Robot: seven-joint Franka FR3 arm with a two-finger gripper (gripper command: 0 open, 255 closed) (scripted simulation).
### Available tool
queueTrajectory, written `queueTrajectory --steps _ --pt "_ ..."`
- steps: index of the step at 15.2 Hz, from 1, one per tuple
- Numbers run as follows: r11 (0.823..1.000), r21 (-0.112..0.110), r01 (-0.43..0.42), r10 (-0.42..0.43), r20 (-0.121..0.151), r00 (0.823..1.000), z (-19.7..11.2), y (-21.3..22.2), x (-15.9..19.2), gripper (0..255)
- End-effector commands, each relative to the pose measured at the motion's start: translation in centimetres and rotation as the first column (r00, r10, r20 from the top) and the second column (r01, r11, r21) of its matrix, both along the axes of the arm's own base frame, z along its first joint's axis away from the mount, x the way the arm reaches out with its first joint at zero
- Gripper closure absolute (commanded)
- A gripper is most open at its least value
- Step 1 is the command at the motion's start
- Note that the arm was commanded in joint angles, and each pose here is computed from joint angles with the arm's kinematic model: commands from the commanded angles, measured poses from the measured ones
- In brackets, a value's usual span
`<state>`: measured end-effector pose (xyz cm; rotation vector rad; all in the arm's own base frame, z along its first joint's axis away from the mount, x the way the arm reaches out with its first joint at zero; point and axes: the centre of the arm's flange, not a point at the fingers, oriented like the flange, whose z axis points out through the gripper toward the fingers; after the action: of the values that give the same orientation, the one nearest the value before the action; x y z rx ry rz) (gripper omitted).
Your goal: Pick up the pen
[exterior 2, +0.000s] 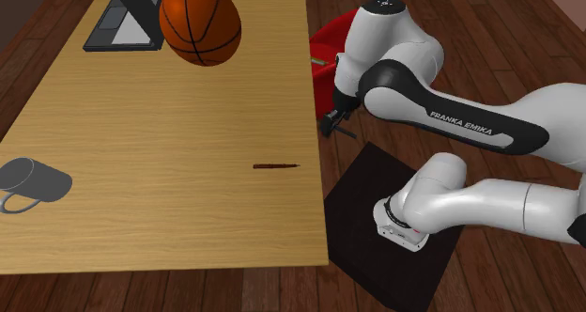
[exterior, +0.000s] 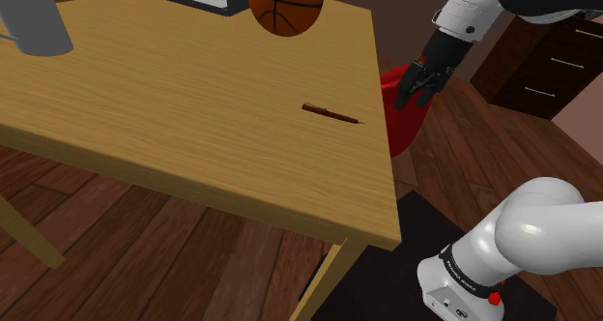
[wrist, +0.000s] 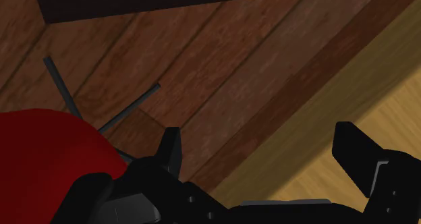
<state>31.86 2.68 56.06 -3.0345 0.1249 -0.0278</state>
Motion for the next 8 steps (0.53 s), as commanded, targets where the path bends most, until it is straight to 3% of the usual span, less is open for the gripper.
queueTrajectory --steps 1,4,8 --pt "1.000 0.000 0.000 0.000 0.000 1.000 0.0 0.0 0.0 0" --pt "0.989 -0.014 -0.148 0.148 0.003 0.989 0.8 3.4 2.3 0" --pt "0.940 -0.033 -0.340 0.340 0.005 0.940 1.7 8.4 4.6 0"
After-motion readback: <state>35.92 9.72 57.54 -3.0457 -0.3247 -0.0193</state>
